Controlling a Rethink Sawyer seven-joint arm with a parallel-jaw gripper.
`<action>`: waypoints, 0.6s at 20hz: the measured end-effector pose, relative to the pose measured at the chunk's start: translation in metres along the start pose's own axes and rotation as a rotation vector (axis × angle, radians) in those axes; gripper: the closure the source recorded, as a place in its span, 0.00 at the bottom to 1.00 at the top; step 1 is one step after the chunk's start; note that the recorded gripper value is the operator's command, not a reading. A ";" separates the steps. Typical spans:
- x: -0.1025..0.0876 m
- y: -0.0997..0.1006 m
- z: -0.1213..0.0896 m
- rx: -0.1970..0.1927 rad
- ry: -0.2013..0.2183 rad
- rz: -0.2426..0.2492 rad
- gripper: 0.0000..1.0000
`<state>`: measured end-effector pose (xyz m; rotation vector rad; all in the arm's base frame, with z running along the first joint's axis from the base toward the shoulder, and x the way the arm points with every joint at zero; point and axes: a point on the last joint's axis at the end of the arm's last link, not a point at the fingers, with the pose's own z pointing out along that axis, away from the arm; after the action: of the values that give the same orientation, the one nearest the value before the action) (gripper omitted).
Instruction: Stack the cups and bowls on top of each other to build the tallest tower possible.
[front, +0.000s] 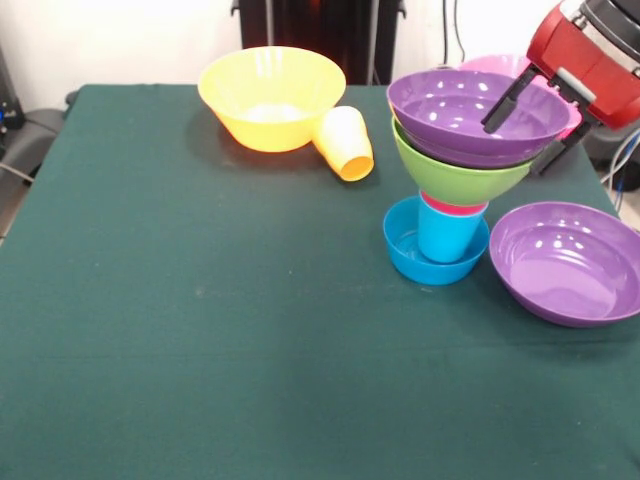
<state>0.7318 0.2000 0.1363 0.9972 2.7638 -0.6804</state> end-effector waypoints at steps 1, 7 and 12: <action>-0.004 0.000 -0.001 -0.005 -0.003 0.003 0.00; -0.018 0.003 -0.011 -0.031 -0.014 0.018 0.00; -0.026 0.003 -0.024 -0.058 -0.015 0.034 0.00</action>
<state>0.7546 0.1978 0.1631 1.0214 2.7302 -0.5971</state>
